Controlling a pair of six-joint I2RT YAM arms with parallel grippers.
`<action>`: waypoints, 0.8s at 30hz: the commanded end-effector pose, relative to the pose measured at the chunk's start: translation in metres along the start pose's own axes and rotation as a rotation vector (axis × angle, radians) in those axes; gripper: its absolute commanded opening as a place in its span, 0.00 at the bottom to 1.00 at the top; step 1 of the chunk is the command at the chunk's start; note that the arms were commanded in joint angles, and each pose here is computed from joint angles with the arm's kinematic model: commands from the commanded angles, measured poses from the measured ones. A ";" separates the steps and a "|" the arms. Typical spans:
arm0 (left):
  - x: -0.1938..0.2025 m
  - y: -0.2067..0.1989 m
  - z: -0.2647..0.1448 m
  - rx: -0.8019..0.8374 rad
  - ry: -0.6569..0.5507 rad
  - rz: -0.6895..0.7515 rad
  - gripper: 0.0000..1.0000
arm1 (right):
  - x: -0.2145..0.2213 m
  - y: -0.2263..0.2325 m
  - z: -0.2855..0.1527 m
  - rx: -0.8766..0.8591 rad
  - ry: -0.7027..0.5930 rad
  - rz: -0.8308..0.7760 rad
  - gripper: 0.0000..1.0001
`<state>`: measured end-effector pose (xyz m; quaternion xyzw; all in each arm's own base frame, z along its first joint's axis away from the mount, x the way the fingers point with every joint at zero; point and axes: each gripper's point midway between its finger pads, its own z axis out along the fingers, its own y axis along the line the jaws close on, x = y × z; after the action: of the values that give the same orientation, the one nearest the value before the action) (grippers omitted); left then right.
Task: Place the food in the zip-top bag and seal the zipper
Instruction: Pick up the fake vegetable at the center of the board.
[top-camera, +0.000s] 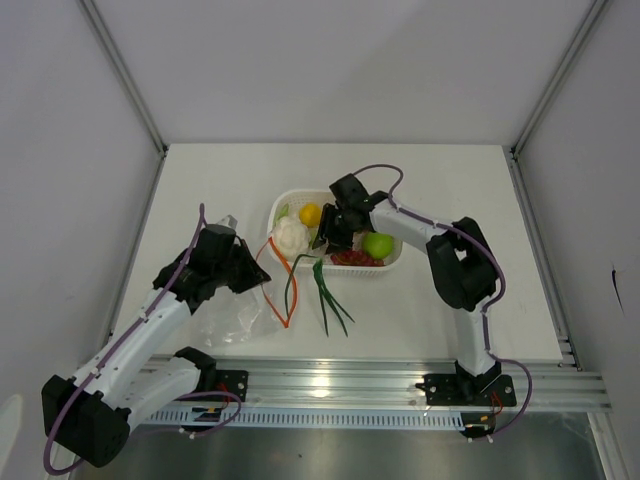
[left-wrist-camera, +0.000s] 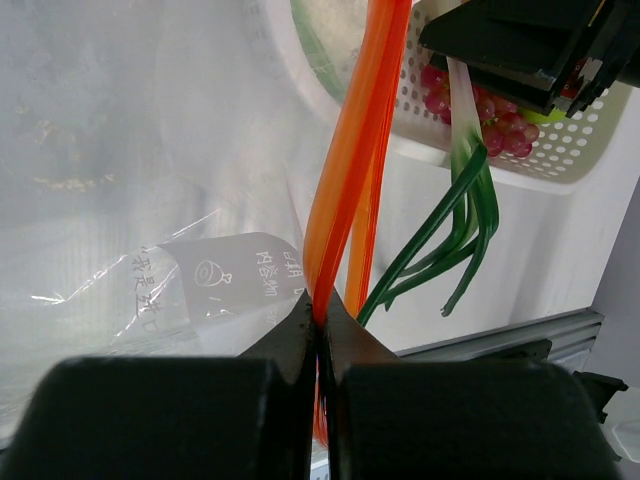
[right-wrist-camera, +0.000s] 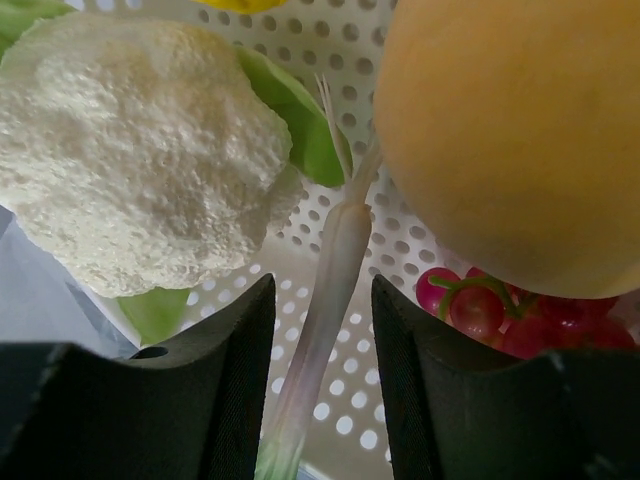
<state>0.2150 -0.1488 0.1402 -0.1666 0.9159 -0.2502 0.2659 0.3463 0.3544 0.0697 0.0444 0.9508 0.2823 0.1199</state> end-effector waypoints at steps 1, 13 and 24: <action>-0.004 -0.004 -0.003 0.015 -0.018 0.029 0.01 | -0.001 -0.002 -0.002 0.036 -0.031 0.008 0.46; -0.002 -0.003 -0.004 0.017 -0.016 0.031 0.01 | -0.021 0.013 -0.008 -0.028 -0.094 -0.017 0.07; 0.001 -0.006 -0.005 0.041 -0.005 0.036 0.00 | -0.050 0.087 -0.108 -0.294 -0.296 -0.195 0.00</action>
<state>0.2145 -0.1489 0.1413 -0.1655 0.9153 -0.2519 0.2671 0.3650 0.3560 0.1339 0.0179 0.9224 0.3226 0.2116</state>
